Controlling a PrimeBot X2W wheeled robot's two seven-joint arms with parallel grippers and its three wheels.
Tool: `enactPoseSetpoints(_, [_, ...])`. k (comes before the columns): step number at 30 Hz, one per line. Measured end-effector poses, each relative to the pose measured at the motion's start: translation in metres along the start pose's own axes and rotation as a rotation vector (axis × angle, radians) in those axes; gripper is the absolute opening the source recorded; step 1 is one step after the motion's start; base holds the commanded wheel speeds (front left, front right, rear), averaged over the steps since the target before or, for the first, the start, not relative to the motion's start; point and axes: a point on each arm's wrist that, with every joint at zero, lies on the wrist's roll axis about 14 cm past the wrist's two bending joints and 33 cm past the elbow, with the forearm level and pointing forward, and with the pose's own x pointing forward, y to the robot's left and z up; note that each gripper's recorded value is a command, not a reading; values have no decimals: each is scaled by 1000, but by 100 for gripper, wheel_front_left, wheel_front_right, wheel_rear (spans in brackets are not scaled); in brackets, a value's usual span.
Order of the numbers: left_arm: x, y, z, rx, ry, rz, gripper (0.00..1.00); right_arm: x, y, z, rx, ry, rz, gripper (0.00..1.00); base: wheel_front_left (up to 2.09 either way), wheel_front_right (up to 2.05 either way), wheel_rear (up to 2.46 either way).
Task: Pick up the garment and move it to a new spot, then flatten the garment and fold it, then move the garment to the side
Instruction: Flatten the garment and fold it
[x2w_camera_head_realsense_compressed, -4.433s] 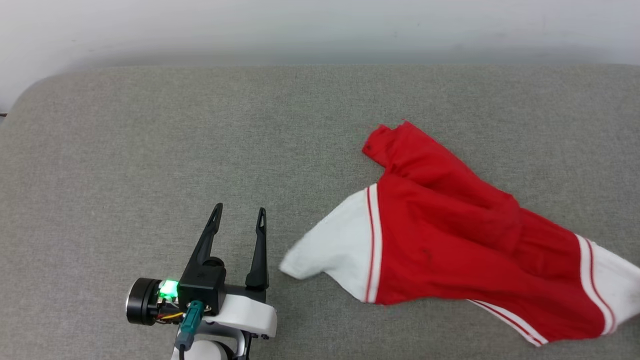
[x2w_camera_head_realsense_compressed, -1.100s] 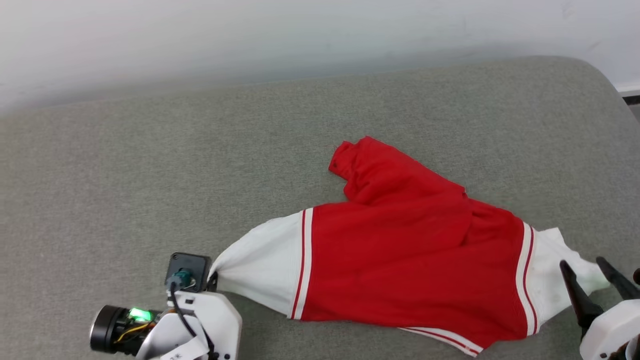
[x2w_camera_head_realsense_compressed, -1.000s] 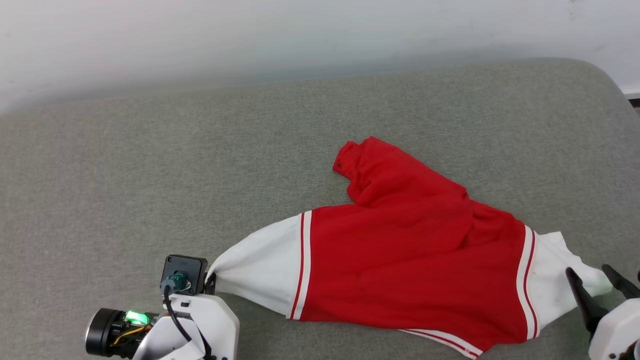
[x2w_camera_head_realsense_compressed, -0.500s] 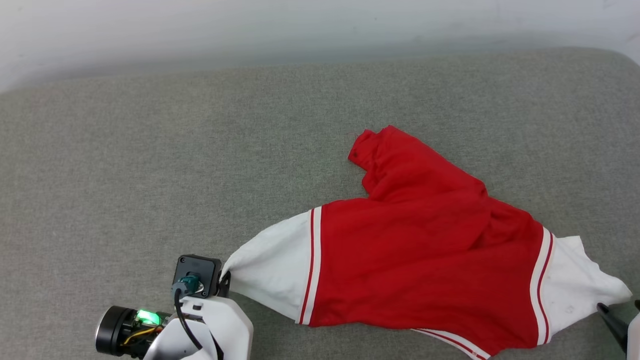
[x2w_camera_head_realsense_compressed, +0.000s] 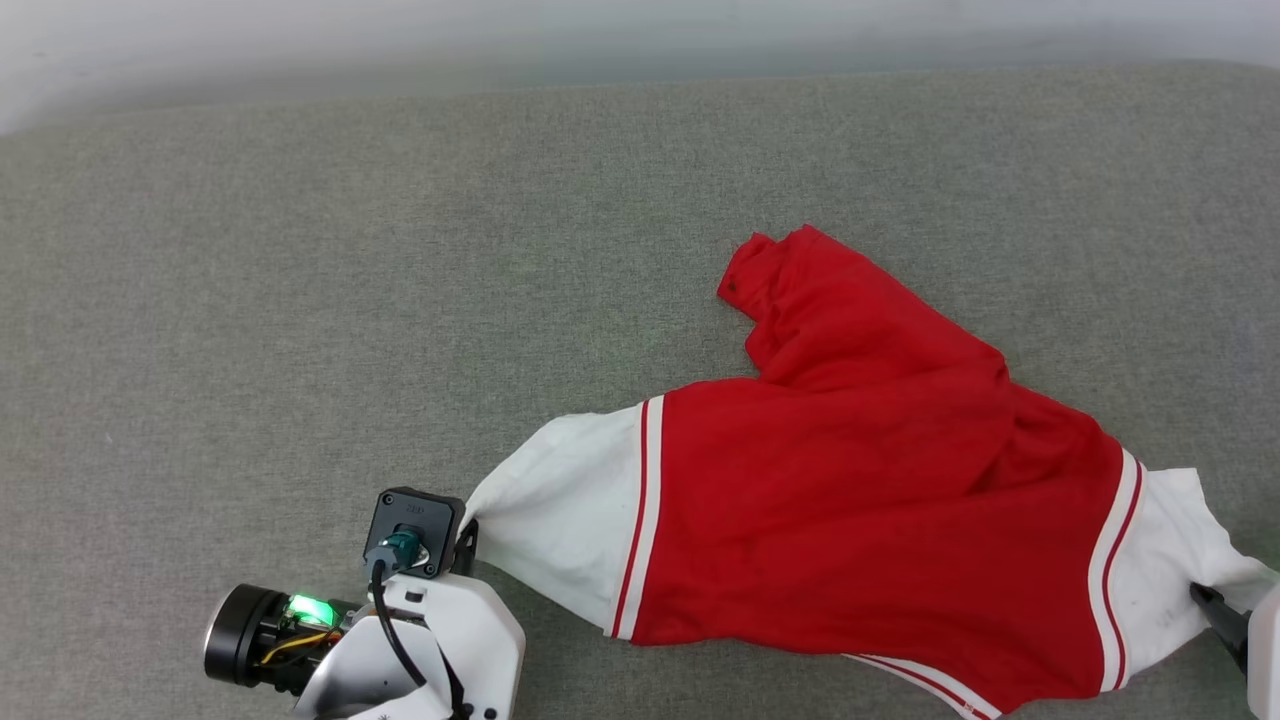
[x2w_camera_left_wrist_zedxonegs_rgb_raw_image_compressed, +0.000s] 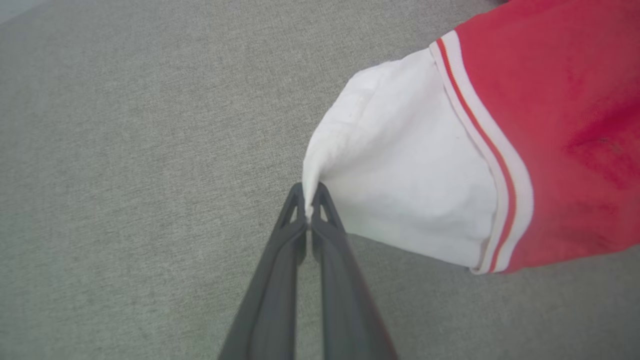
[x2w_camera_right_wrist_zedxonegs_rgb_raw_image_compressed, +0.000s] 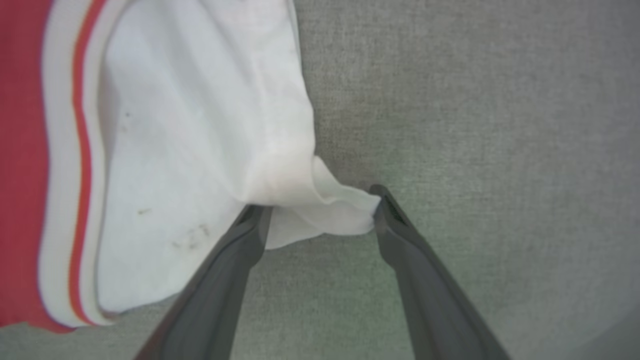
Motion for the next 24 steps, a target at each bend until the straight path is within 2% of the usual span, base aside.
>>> enactPoseSetpoints(8, [3, 2, 1, 9, 7, 5, 0, 12, 3, -17, 30, 80, 13, 100, 0, 0, 0])
enactPoseSetpoints(9, [4, 2, 1, 10, 9, 5, 0, 13, 5, -19, 42, 89, 22, 48, 0, 0, 0])
enactPoseSetpoints(10, [4, 2, 1, 12, 11, 5, 0, 14, 6, -20, 55, 93, 29, 20, 0, 0, 0])
enactPoseSetpoints(11, [4, 3, 1, 13, 11, 5, 0, 15, 6, -20, 57, 96, 31, 0, 0, 0, 0])
enactPoseSetpoints(18, [-4, 1, 15, 7, -44, -2, 0, 7, 5, -12, 67, 34, 38, 0, 0, 0, 0])
enactPoseSetpoints(24, [-20, 2, 45, 17, -157, -14, 0, -21, -7, 37, 63, -157, 37, 0, 0, 0, 0])
